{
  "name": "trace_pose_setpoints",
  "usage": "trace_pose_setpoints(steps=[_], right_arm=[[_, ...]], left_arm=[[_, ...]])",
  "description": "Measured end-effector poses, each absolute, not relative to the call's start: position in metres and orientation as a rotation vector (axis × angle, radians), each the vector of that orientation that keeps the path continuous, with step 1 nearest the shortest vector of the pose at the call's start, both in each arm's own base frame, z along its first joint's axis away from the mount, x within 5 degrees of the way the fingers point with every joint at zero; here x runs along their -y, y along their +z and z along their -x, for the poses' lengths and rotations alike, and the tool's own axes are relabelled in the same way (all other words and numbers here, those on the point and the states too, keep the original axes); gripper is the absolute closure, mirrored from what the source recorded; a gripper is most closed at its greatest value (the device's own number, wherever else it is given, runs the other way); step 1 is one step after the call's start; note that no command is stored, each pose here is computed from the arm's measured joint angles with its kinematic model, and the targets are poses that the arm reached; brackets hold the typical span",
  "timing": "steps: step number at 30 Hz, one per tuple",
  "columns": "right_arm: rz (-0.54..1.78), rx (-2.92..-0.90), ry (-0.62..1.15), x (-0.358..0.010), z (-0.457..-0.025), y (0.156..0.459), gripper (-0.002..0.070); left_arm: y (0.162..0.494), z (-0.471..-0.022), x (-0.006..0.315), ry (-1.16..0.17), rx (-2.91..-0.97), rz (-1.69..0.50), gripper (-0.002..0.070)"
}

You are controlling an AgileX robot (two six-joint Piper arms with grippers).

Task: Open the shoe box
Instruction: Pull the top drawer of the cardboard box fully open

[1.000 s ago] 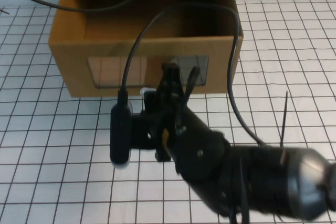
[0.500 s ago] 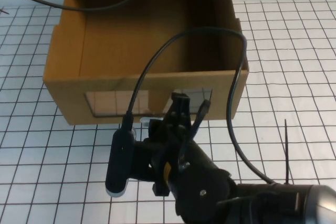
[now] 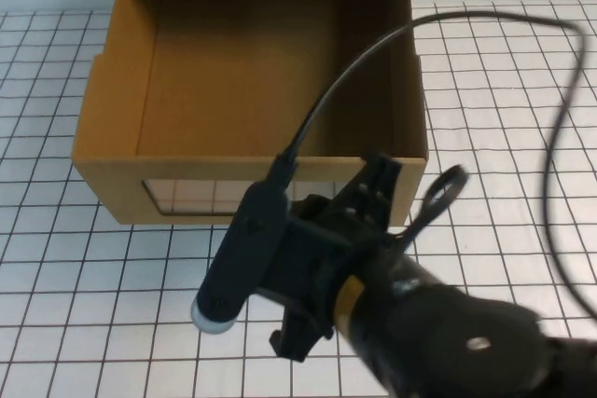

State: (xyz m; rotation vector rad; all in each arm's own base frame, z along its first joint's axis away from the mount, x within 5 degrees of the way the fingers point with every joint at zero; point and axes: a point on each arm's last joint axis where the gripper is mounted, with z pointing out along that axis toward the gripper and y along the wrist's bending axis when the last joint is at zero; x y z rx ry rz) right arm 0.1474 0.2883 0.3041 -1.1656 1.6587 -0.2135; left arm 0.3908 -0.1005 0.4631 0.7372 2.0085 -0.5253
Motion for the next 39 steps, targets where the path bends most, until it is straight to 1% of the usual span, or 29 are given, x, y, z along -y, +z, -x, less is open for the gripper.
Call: trace_pose_setpoints(steps=[2,5,9,13,17,20,23,26,28,31,36,39], right_arm=[[1.119,-1.673,-0.183,-0.28,-0.143,0.317,0.0641],[1.01,-1.722,-0.168,-0.265,-0.144,0.339,0.0675],[0.875,-1.778,-0.218,-0.243,-0.16,0.364,0.0685],[0.773,-1.894,-0.23,-0.219,-0.185,0.38,0.0687],[0.633,-2.054,-0.223,-0.181,-0.213,0.386,0.0687],[0.505,-2.17,-0.18,-0.149,-0.225,0.387,0.0688],[0.387,-2.264,-0.105,-0.118,-0.229,0.382,0.0689],[0.288,-2.302,-0.01,-0.094,-0.225,0.372,0.0689],[0.231,-2.295,0.062,-0.082,-0.217,0.363,0.0688],[0.186,-2.227,0.156,-0.071,-0.197,0.352,0.0688],[0.166,-2.09,0.283,-0.061,-0.161,0.326,0.0689],[0.159,-1.999,0.335,-0.052,-0.136,0.311,0.0689]], left_arm=[[0.477,-0.376,0.099,-0.508,-1.974,-0.751,0.0677],[0.492,-0.353,0.095,-0.48,-1.93,-0.767,0.0677],[0.502,-0.319,0.089,-0.429,-1.877,-0.755,0.0677],[0.495,-0.284,0.08,-0.365,-1.83,-0.709,0.0677],[0.469,-0.247,0.069,-0.295,-1.802,-0.652,0.0677],[0.45,-0.208,0.059,-0.24,-1.754,-0.587,0.0677],[0.419,-0.173,0.049,-0.199,-1.719,-0.509,0.0677],[0.391,-0.137,0.04,-0.164,-1.664,-0.443,0.0677],[0.371,-0.112,0.034,-0.147,-1.625,-0.412,0.0677],[0.346,-0.079,0.029,-0.132,-1.56,-0.393,0.0677],[0.296,-0.046,0.025,-0.147,-1.516,-0.377,0.0677],[0.269,-0.035,0.024,-0.153,-1.492,-0.374,0.0677]])
